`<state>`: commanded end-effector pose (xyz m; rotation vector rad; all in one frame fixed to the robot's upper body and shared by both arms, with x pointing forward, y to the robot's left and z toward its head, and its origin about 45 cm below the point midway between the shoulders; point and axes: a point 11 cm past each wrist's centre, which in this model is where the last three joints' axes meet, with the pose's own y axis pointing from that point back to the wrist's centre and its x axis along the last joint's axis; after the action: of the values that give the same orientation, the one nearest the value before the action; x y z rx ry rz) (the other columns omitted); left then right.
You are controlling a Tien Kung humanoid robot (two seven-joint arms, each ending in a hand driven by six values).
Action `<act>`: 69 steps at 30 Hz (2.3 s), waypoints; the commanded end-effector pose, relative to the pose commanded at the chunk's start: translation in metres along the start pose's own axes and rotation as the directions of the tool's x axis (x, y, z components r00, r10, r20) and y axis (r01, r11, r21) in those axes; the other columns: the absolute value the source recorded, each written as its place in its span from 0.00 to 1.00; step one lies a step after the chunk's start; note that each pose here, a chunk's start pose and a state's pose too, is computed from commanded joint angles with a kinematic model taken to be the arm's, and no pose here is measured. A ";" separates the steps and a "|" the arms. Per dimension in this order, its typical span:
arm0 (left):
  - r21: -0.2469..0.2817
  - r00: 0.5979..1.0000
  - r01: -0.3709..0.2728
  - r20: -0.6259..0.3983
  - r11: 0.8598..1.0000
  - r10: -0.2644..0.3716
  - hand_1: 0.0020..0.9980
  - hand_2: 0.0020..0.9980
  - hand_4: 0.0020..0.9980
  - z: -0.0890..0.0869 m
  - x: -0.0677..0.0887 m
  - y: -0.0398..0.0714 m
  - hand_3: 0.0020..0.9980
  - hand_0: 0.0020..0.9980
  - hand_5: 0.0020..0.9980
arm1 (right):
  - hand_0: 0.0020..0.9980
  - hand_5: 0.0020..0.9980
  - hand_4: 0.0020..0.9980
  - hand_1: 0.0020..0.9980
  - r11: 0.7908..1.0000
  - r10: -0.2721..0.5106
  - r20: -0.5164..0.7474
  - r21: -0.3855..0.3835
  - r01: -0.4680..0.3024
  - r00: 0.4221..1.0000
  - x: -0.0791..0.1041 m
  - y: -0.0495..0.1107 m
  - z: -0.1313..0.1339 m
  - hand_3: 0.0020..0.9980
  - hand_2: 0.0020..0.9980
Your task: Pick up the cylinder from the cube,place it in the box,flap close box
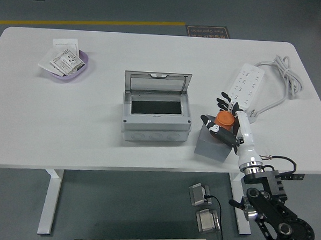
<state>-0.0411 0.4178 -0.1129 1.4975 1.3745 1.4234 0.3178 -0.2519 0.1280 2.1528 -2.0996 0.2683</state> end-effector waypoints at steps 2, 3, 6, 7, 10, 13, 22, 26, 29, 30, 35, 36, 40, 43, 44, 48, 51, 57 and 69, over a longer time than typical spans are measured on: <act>0.000 1.000 0.000 0.000 1.000 0.000 0.66 0.55 0.67 0.000 0.000 0.000 0.63 0.64 0.36 | 0.82 0.18 0.88 0.82 1.000 -0.001 0.000 -0.001 0.001 1.000 0.000 0.000 0.000 0.88 0.79; 0.000 1.000 0.000 0.000 1.000 0.000 0.66 0.55 0.67 0.000 0.000 0.000 0.63 0.64 0.36 | 0.82 0.18 0.88 0.82 1.000 -0.001 -0.001 -0.002 0.001 1.000 0.000 0.000 0.000 0.88 0.79; -0.002 1.000 0.001 0.000 1.000 -0.001 0.66 0.55 0.67 0.000 -0.001 0.000 0.63 0.64 0.36 | 0.78 0.05 0.75 0.78 1.000 -0.003 -0.001 -0.004 0.003 1.000 -0.001 0.001 0.001 0.83 0.76; -0.002 1.000 0.001 0.000 1.000 -0.001 0.66 0.55 0.67 0.000 -0.001 0.000 0.63 0.64 0.36 | 0.78 0.05 0.75 0.78 1.000 -0.004 -0.001 -0.005 0.004 1.000 -0.001 0.001 0.001 0.83 0.76; -0.003 1.000 0.001 0.000 1.000 -0.001 0.66 0.55 0.67 0.001 0.000 0.000 0.63 0.64 0.36 | 0.77 0.02 0.70 0.77 1.000 -0.004 -0.001 -0.008 0.004 1.000 -0.002 0.001 0.002 0.81 0.74; -0.002 1.000 0.001 -0.001 1.000 -0.001 0.66 0.55 0.67 0.000 0.000 0.000 0.63 0.64 0.36 | 0.77 0.02 0.70 0.77 1.000 -0.004 -0.001 -0.010 0.004 1.000 -0.002 0.002 0.003 0.81 0.74; -0.004 1.000 0.003 0.000 1.000 -0.003 0.66 0.55 0.67 0.000 -0.001 0.000 0.62 0.64 0.36 | 0.75 0.00 0.57 0.74 1.000 -0.007 -0.001 -0.021 0.007 1.000 -0.004 0.003 0.005 0.72 0.70; -0.006 1.000 0.004 0.000 1.000 -0.004 0.66 0.55 0.67 0.001 -0.002 0.000 0.62 0.64 0.36 | 0.75 0.00 0.57 0.74 1.000 -0.007 0.001 -0.024 0.007 1.000 -0.004 0.003 0.005 0.72 0.70; -0.007 1.000 0.005 0.000 1.000 -0.005 0.66 0.55 0.67 0.001 -0.002 0.000 0.63 0.64 0.36 | 0.74 0.00 0.51 0.73 1.000 -0.008 0.005 -0.025 0.008 1.000 -0.004 0.002 0.005 0.67 0.67; -0.008 1.000 0.005 0.000 1.000 -0.005 0.66 0.55 0.67 0.001 -0.002 0.000 0.63 0.64 0.36 | 0.74 0.00 0.51 0.73 1.000 -0.008 0.006 -0.025 0.008 1.000 -0.004 0.002 0.005 0.67 0.67; -0.011 1.000 0.006 -0.002 1.000 -0.006 0.66 0.55 0.67 0.002 -0.002 0.000 0.62 0.64 0.36 | 0.72 0.00 0.30 0.68 1.000 -0.016 0.012 -0.027 0.016 1.000 -0.005 0.001 0.004 0.65 0.62; -0.012 1.000 0.006 -0.002 1.000 -0.006 0.66 0.55 0.67 0.002 -0.003 0.000 0.62 0.64 0.36 | 0.72 0.00 0.30 0.68 0.999 -0.017 0.013 -0.029 0.017 1.000 -0.005 0.001 0.004 0.65 0.62; -0.015 1.000 0.009 -0.005 1.000 -0.009 0.66 0.55 0.67 0.002 -0.004 0.000 0.62 0.64 0.36 | 0.72 0.00 0.12 0.65 0.999 -0.020 0.012 -0.037 0.021 1.000 -0.006 0.001 0.004 0.60 0.58; -0.016 1.000 0.009 -0.008 1.000 -0.009 0.66 0.55 0.67 0.003 -0.004 0.000 0.62 0.64 0.36 | 0.72 0.00 0.12 0.65 0.999 -0.019 0.009 -0.040 0.020 1.000 -0.006 0.001 0.004 0.60 0.58; -0.017 1.000 0.009 -0.008 1.000 -0.009 0.66 0.55 0.67 0.003 -0.004 0.000 0.62 0.64 0.36 | 0.72 0.00 0.12 0.65 0.999 -0.018 0.007 -0.041 0.019 1.000 -0.006 0.001 0.004 0.60 0.58; -0.018 1.000 0.009 -0.012 1.000 -0.009 0.66 0.55 0.67 0.003 -0.004 0.000 0.62 0.64 0.36 | 0.66 0.00 0.08 0.60 0.999 -0.013 -0.002 -0.043 0.012 1.000 -0.005 0.000 0.004 0.48 0.53; -0.020 1.000 0.009 -0.012 1.000 -0.010 0.66 0.55 0.67 0.003 -0.004 0.000 0.62 0.64 0.36 | 0.66 0.00 0.08 0.60 0.999 -0.006 -0.016 -0.039 0.005 1.000 -0.003 -0.002 0.003 0.48 0.53; -0.020 1.000 0.010 -0.010 1.000 -0.010 0.66 0.55 0.67 0.003 -0.005 0.000 0.62 0.64 0.36 | 0.59 0.00 0.15 0.55 1.000 0.007 -0.039 -0.021 -0.008 0.999 0.002 -0.006 -0.001 0.36 0.47; -0.020 1.000 0.008 -0.013 1.000 -0.008 0.66 0.56 0.67 0.003 -0.005 0.000 0.63 0.64 0.36 | 0.51 0.00 0.00 0.21 1.000 0.030 -0.051 0.004 -0.030 0.998 0.007 -0.010 -0.008 0.28 0.36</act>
<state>-0.0377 0.4139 -0.1147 1.4710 1.3686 1.4398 0.3277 -0.2567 0.1376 2.0951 -2.1063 0.3258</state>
